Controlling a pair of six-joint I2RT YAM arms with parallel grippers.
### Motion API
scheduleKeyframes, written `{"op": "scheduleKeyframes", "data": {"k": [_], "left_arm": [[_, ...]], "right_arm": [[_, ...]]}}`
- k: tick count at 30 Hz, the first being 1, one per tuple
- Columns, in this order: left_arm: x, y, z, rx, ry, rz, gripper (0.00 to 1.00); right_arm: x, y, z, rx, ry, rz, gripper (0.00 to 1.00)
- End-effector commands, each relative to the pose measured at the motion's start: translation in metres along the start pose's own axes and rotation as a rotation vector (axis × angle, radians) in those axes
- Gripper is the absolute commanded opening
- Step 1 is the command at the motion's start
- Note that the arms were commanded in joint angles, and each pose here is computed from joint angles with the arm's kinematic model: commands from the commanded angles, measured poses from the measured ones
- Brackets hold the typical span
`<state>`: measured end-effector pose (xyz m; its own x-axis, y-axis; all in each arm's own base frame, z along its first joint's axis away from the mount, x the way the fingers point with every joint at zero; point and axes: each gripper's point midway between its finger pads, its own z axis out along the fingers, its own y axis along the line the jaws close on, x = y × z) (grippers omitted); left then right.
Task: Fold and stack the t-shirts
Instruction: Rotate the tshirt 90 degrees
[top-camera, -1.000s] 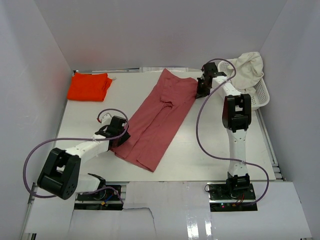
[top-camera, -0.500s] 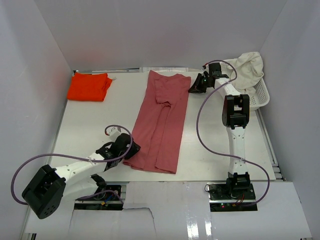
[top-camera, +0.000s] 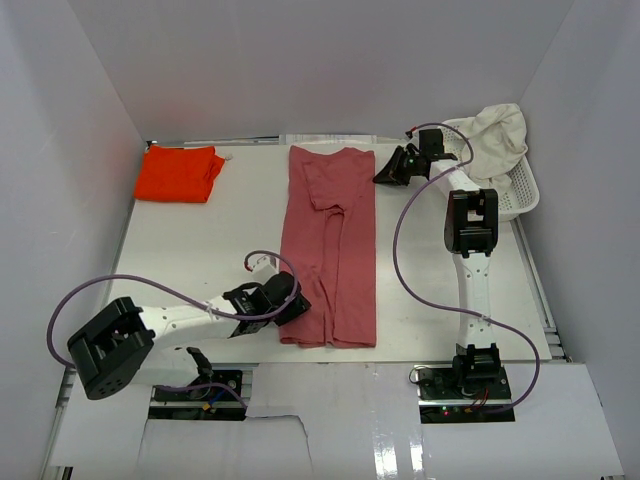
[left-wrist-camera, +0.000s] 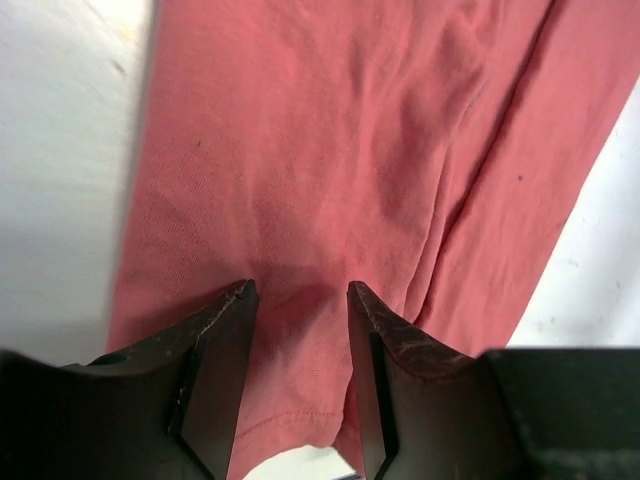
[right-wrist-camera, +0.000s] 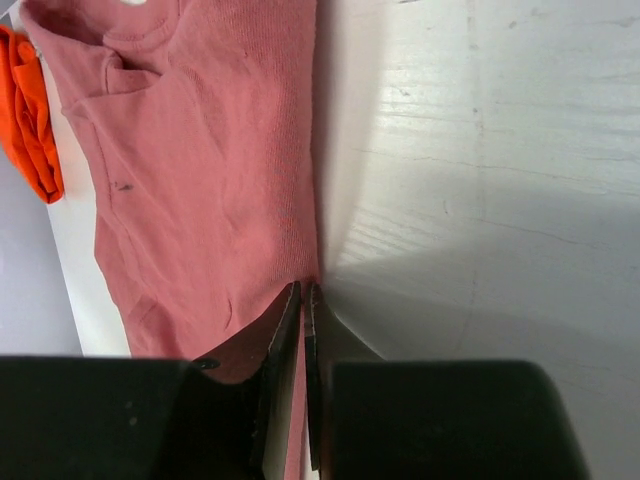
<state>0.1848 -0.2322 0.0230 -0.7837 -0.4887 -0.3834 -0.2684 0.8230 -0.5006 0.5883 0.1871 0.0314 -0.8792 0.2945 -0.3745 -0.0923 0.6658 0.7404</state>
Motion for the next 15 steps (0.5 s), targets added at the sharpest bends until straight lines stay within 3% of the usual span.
{"op": "scheduleKeyframes", "data": {"k": [1,8,10,12,15], "left_arm": [[0.064,0.085,-0.009,-0.27,0.212,0.071,0.54],[0.057,0.076,-0.024,-0.257,0.193,0.078,0.61],[0.052,0.071,-0.031,-0.227,0.184,0.07,0.69],[0.045,0.064,-0.036,-0.201,0.16,0.072,0.82],[0.021,0.058,-0.041,-0.22,0.064,0.132,0.86]], "right_arm": [[-0.004,0.012,0.002,-0.053,-0.005,-0.019,0.11],[-0.019,0.024,-0.016,-0.069,-0.043,-0.047,0.18],[-0.027,0.034,-0.027,-0.078,-0.063,-0.071,0.27],[-0.032,0.042,-0.037,-0.096,-0.077,-0.095,0.29],[-0.043,0.064,-0.057,-0.119,-0.108,-0.147,0.3]]}}
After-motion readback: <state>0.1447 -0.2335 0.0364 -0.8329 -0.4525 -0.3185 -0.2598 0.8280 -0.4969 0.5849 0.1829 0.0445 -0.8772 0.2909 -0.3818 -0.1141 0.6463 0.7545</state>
